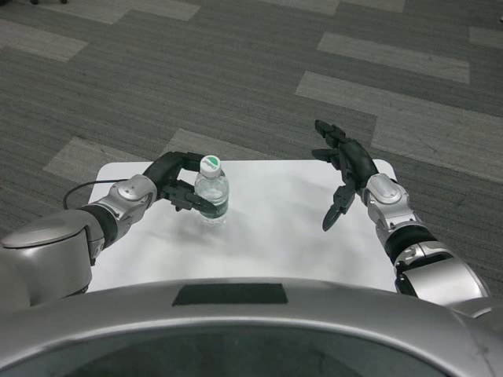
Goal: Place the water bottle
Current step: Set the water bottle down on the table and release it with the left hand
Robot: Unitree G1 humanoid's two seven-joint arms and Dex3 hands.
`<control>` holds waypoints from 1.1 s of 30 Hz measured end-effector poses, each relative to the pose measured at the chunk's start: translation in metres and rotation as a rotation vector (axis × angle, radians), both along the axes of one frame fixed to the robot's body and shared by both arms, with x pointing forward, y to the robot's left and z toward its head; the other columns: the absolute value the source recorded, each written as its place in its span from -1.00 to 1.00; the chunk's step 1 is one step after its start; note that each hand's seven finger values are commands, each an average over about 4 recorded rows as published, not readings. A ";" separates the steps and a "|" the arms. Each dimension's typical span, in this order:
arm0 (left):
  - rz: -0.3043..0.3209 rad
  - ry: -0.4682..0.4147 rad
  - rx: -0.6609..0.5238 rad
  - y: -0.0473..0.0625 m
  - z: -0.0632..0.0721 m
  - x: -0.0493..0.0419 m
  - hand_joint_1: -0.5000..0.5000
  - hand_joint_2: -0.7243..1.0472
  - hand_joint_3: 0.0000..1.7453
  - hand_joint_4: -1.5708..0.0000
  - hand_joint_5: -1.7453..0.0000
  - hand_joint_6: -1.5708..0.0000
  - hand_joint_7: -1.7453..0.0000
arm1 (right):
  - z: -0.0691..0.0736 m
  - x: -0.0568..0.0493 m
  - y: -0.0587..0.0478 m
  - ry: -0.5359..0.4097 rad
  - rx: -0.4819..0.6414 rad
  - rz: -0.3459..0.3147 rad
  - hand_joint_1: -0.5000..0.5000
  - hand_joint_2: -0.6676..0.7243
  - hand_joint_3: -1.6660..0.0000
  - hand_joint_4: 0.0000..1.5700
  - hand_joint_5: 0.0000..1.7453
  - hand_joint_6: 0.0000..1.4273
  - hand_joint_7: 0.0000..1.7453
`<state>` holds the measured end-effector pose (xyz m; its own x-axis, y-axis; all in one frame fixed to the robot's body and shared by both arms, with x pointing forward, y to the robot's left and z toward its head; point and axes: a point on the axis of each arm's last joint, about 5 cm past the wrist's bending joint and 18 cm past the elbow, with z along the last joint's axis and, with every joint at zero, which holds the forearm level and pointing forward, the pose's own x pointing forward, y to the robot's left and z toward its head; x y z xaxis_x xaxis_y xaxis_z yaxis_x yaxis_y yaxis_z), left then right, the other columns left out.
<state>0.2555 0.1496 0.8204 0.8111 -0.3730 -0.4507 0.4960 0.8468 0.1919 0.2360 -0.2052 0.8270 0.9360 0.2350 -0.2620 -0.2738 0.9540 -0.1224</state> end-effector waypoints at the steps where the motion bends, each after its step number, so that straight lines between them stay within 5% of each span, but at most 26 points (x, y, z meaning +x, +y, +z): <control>1: 0.004 0.005 0.003 0.000 0.000 -0.0002 1.00 0.60 -0.93 -0.95 -1.00 -0.73 -0.36 | 0.000 0.000 0.000 0.000 0.000 0.000 -0.25 0.91 0.86 -1.00 0.00 -1.00 -1.00; 15: 0.018 0.048 0.058 0.002 -0.004 -0.0027 1.00 0.70 -0.95 -1.00 -1.00 -0.72 -0.44 | 0.000 0.000 0.000 0.001 -0.001 0.001 -0.25 0.91 0.81 -1.00 -0.06 -1.00 -1.00; 22: 0.040 0.071 0.083 0.002 -0.002 0.0007 1.00 0.80 -0.90 -0.92 -1.00 -0.58 0.08 | 0.000 0.000 0.000 0.001 -0.001 0.001 -0.25 0.91 0.81 -1.00 0.00 -1.00 -1.00; 28: 0.038 0.075 0.096 0.002 -0.002 0.0012 1.00 1.00 -0.90 -0.87 -1.00 -0.61 0.42 | 0.000 0.000 0.000 0.001 -0.001 0.001 -0.25 0.91 0.81 -1.00 -0.03 -1.00 -1.00; 33: 0.030 0.083 0.109 0.004 -0.002 0.0007 1.00 0.98 -0.90 -0.77 -1.00 -0.60 0.60 | 0.000 0.000 0.000 0.001 -0.001 0.001 -0.29 0.91 0.86 -1.00 0.00 -1.00 -1.00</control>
<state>0.2562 0.1532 0.8179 0.7794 -0.2945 -0.5530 0.4889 0.8379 0.2428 0.2360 -0.2051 0.8268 0.9356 0.2354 -0.2632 -0.2745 0.9537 -0.1228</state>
